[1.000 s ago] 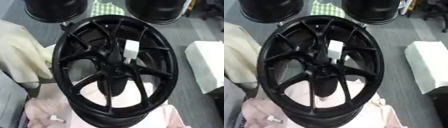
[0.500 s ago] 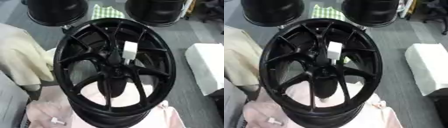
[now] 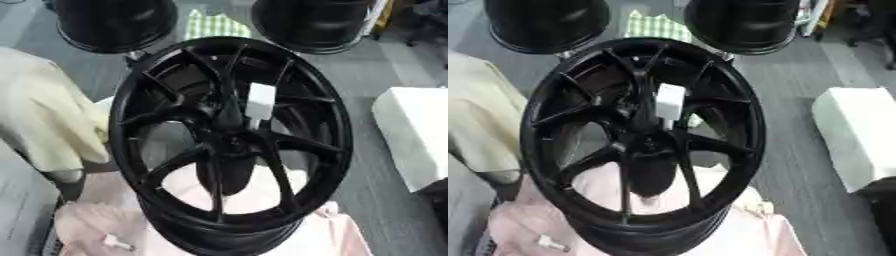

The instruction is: Pull the pin out of the wheel hub.

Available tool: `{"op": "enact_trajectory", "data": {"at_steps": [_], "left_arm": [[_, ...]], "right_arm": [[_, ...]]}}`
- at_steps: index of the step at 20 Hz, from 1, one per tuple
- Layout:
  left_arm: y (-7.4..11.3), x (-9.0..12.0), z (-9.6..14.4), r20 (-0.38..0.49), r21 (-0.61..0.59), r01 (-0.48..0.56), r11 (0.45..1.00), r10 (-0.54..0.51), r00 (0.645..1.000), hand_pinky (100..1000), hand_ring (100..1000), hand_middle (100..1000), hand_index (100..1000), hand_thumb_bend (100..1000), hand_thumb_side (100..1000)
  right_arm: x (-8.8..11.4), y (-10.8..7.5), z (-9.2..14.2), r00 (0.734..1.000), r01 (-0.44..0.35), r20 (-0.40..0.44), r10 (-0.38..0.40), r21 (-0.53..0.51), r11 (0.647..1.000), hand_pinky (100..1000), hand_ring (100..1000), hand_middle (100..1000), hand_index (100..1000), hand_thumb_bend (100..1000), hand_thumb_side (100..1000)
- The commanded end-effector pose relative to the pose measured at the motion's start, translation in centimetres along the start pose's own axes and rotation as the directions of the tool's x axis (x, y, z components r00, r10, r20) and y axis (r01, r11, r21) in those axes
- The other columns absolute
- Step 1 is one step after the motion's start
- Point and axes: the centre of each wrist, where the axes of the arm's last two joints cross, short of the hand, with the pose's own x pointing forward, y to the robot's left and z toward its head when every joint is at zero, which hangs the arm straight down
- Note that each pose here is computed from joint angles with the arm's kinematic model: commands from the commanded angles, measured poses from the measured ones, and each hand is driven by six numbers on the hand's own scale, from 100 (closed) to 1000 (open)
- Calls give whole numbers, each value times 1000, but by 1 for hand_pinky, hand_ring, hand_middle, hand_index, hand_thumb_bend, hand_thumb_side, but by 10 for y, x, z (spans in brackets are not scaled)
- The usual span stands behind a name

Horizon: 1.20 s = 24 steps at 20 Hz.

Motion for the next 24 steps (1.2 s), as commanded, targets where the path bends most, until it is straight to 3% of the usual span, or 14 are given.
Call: {"op": "enact_trajectory", "data": {"at_steps": [1, 4, 7, 14, 20, 24], "left_arm": [[7, 5, -4, 22, 18, 27, 999, -27, 999, 512, 623, 544, 639, 143, 769], [9, 4, -2, 12, 26, 32, 999, -32, 999, 512, 623, 544, 639, 144, 772], [11, 2, 0, 2, 33, 39, 999, -39, 999, 511, 623, 544, 638, 143, 776], [16, 0, 2, -7, 44, 59, 997, -59, 998, 511, 623, 544, 638, 140, 780], [17, 0, 2, -3, 46, 67, 997, -67, 998, 510, 623, 543, 638, 137, 784], [20, 0, 3, -6, 52, 83, 995, -82, 997, 509, 623, 543, 638, 136, 787]], "right_arm": [[1, 7, -23, 1000, 5, 10, -4, -1, 1000, 769, 720, 744, 781, 490, 502], [1, 24, -46, 1000, 12, 27, -13, 33, 999, 771, 723, 748, 785, 489, 507], [2, 35, -52, 1000, -12, 15, 11, 50, 999, 770, 722, 749, 786, 488, 513], [9, 51, -52, 995, -88, -33, 89, 52, 995, 763, 710, 744, 797, 490, 520], [10, 58, -42, 993, -89, -69, 93, 58, 994, 760, 710, 742, 800, 497, 538], [11, 58, -35, 988, -110, -102, 116, 63, 992, 749, 697, 686, 803, 500, 569]]}}
